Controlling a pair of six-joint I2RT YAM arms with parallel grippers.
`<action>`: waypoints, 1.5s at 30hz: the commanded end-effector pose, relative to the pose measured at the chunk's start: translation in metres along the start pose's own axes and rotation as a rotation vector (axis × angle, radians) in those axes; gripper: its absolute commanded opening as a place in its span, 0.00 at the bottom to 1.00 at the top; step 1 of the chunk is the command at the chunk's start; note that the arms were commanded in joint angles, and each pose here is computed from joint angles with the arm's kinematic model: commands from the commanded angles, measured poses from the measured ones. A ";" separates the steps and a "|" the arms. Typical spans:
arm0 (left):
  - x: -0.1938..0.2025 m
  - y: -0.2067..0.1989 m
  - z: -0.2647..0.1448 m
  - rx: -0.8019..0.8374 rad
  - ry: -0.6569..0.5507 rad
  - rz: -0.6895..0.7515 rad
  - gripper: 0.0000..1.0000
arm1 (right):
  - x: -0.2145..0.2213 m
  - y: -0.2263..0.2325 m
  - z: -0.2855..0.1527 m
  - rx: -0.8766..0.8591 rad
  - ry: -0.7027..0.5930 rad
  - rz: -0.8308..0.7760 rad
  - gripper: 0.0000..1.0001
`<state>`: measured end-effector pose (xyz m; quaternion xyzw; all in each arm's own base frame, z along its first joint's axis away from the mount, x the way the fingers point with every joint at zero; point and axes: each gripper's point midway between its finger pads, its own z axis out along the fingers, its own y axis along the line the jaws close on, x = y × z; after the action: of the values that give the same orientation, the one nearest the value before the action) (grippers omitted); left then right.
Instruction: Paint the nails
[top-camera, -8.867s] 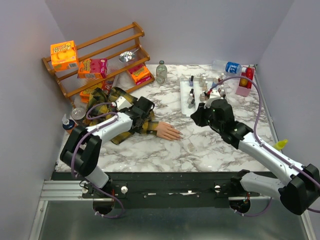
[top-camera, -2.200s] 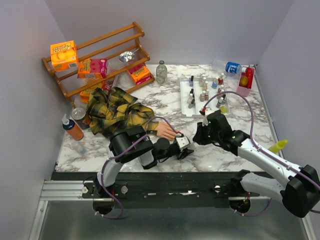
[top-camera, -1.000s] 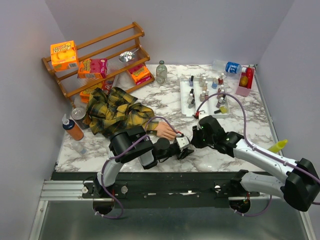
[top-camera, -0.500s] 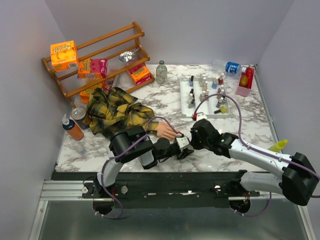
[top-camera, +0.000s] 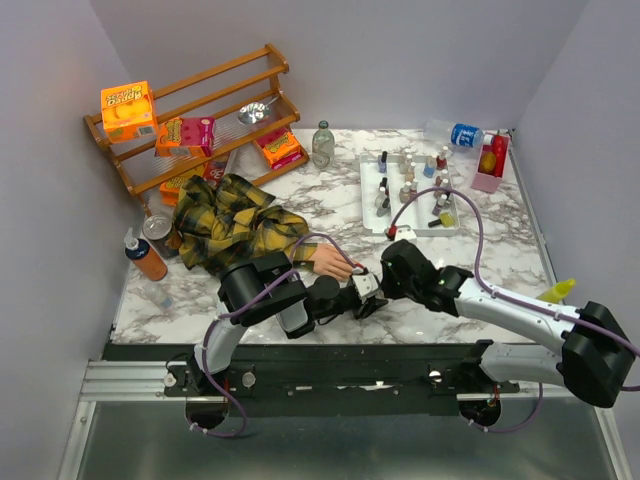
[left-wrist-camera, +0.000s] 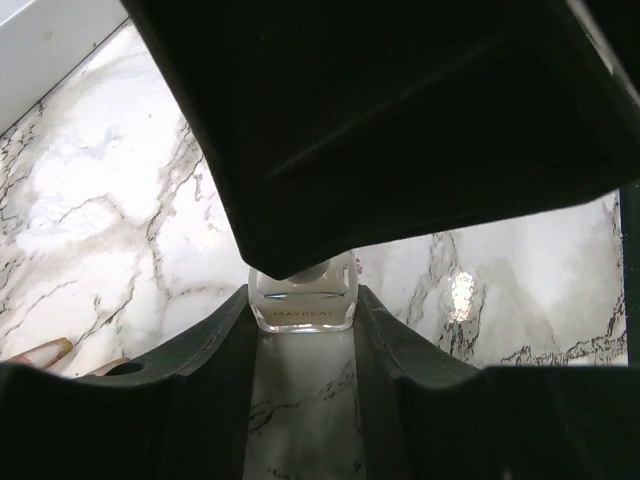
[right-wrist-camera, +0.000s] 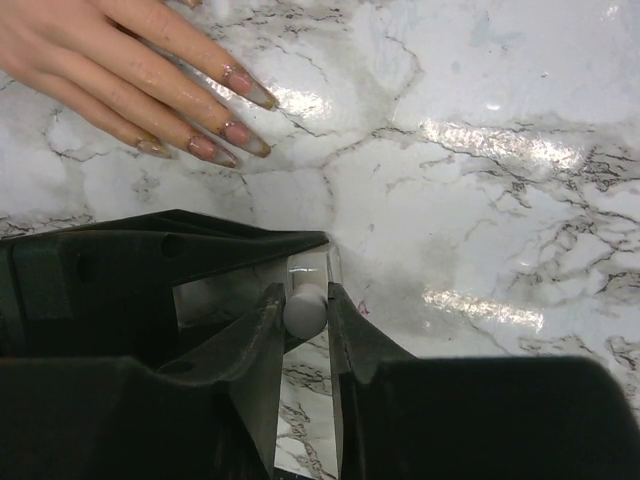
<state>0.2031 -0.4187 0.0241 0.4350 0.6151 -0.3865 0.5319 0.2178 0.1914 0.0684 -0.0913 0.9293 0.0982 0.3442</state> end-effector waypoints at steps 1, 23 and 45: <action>-0.011 0.001 -0.001 -0.006 -0.063 0.036 0.38 | 0.000 -0.009 -0.008 0.043 -0.004 0.017 0.38; -0.019 -0.002 -0.004 -0.003 -0.080 0.063 0.82 | -0.032 -0.007 -0.057 -0.014 -0.088 0.011 0.61; -0.057 0.017 -0.079 -0.221 0.076 -0.003 0.92 | -0.057 -0.003 -0.079 -0.095 -0.069 -0.041 0.66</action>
<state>0.1931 -0.3765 0.0996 0.4141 0.6126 -0.3523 0.5737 0.2114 0.1746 0.1540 -0.1015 0.9083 0.1343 0.3829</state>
